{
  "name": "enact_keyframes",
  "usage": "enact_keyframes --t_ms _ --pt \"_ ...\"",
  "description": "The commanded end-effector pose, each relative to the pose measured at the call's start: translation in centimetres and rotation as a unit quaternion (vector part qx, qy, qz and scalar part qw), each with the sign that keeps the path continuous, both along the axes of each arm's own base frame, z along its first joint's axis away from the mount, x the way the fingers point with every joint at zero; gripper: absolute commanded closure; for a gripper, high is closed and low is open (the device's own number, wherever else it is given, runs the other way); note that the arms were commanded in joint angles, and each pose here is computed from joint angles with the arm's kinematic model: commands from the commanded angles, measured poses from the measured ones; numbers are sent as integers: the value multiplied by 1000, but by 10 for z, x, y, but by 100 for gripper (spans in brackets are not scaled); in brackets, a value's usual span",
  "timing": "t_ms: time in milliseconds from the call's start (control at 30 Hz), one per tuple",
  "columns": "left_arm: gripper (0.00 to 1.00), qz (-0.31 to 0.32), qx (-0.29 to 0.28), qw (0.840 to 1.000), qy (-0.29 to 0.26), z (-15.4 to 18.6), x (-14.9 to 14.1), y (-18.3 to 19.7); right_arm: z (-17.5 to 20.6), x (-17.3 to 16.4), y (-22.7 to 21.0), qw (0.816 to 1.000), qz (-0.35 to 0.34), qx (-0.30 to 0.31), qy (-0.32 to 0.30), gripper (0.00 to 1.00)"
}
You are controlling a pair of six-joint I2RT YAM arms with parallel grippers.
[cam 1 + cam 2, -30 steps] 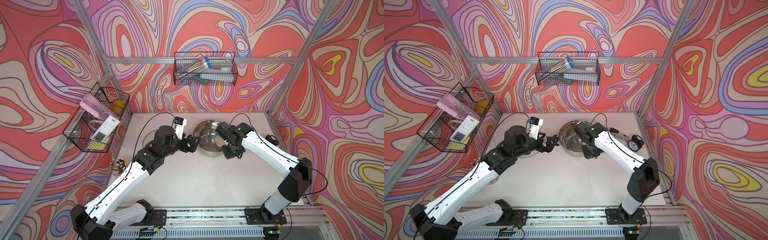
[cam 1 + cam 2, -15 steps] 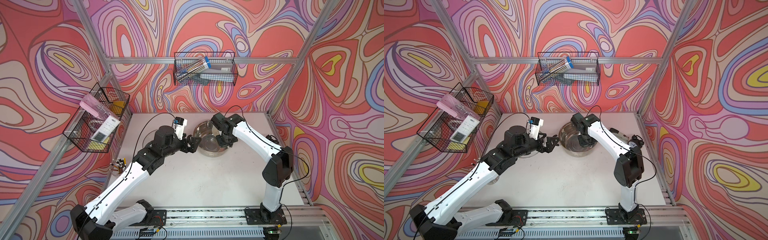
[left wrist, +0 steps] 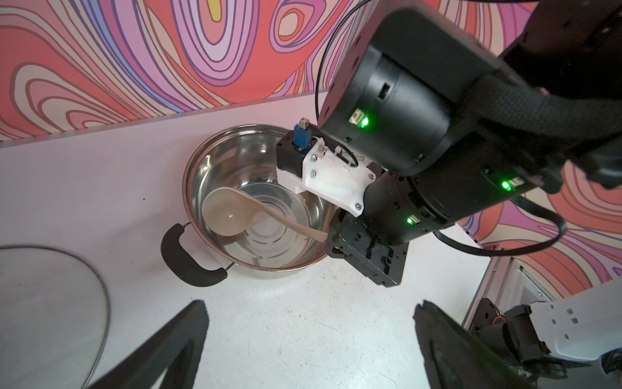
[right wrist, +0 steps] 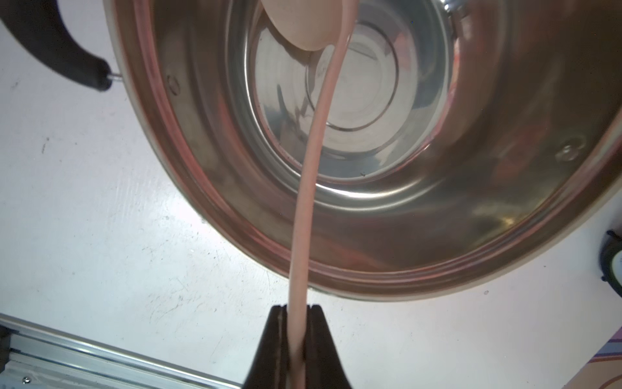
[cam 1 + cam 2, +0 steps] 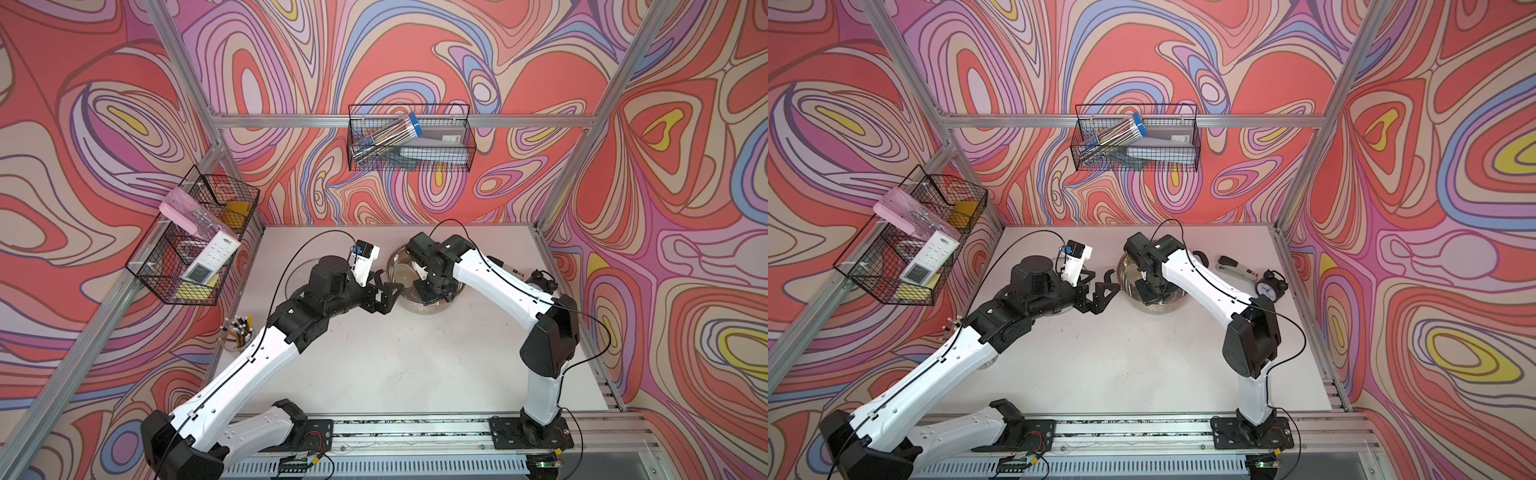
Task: Stir the soup with a spoon
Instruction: Stir the soup in the pan with a stick.
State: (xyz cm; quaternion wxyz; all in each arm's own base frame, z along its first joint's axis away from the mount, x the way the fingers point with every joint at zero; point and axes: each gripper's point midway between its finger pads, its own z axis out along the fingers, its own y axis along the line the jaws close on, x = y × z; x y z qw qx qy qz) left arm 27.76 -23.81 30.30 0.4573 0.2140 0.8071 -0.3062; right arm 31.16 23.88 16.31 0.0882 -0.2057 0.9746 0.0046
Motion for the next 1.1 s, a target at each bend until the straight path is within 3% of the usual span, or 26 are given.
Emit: enact_keyframes --t_ms 0,433,800,967,1067 --pt "1 -38 19 999 -33 7 -11 -3 22 -9 -7 1000 -7 19 -19 100" --pt "1 -43 17 997 -65 24 -12 -2 17 -44 -63 998 -40 -56 -2 100" --pt "1 -40 18 997 -68 24 -9 -3 31 10 -81 992 -91 -63 -52 100" --pt "1 -39 17 997 -64 22 -9 -4 18 36 -68 993 -82 -76 -50 100" --pt "1 -40 14 997 -61 21 -8 -5 18 46 -51 995 -71 -49 -46 100"
